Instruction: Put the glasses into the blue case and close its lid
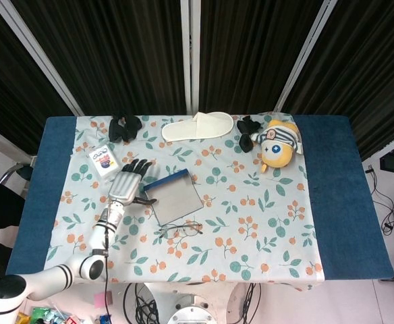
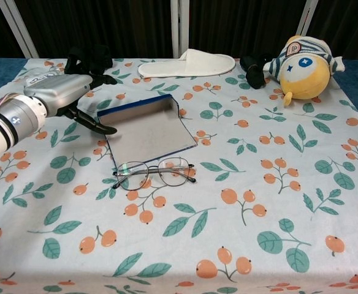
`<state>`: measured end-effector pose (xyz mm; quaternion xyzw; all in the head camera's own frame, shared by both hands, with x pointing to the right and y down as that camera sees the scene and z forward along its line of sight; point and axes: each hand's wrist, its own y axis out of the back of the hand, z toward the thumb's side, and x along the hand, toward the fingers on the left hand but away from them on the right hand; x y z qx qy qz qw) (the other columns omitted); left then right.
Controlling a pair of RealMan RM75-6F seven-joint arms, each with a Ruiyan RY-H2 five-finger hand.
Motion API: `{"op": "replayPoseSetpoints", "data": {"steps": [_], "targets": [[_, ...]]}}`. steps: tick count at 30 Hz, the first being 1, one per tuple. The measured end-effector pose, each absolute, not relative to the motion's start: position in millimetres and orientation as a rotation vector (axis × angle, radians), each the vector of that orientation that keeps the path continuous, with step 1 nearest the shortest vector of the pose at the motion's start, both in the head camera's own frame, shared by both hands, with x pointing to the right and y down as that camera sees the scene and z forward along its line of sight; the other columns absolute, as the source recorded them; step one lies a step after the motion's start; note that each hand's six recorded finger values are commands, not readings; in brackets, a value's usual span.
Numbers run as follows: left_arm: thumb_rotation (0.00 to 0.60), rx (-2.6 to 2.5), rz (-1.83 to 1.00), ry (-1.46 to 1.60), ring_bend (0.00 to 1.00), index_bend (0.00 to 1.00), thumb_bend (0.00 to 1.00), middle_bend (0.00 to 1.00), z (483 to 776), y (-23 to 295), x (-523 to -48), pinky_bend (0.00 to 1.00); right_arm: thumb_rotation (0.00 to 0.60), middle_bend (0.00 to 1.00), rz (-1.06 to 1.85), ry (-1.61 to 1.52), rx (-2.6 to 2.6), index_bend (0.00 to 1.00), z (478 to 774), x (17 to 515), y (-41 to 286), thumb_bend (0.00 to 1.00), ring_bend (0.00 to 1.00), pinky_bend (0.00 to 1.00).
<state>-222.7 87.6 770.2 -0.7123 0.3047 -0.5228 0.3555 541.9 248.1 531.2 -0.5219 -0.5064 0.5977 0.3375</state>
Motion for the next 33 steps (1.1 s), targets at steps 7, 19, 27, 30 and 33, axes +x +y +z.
{"op": "replayPoseSetpoints", "data": {"steps": [7,19,27,30,33], "targets": [[0.385,-1.783,-1.352,0.801,0.05,0.09,0.00,0.06,769.2,78.6,-231.3,0.18,0.600,0.00,1.560,-1.310,-1.357,0.00,530.7,540.1,247.5,0.24,0.00,0.00],[0.472,-1.762,-1.294,0.893,0.05,0.08,0.10,0.06,743.6,74.2,-241.5,0.18,0.600,0.00,1.571,-1.299,-1.370,0.00,534.9,541.7,245.2,0.24,0.00,0.00],[0.594,-1.948,-1.195,0.864,0.05,0.14,0.11,0.06,698.9,110.5,-230.1,0.18,0.600,0.00,1.569,-1.294,-1.383,0.00,537.6,543.6,241.0,0.24,0.00,0.00],[0.597,-2.031,-1.148,0.836,0.05,0.16,0.13,0.06,678.0,132.3,-221.1,0.18,0.600,0.00,1.565,-1.288,-1.386,0.00,538.1,541.8,240.5,0.24,0.00,0.00],[0.597,-2.106,-1.109,0.815,0.05,0.20,0.16,0.06,661.1,152.1,-209.1,0.18,0.600,0.00,1.557,-1.275,-1.394,0.00,539.1,537.6,240.7,0.25,0.00,0.00]]}}
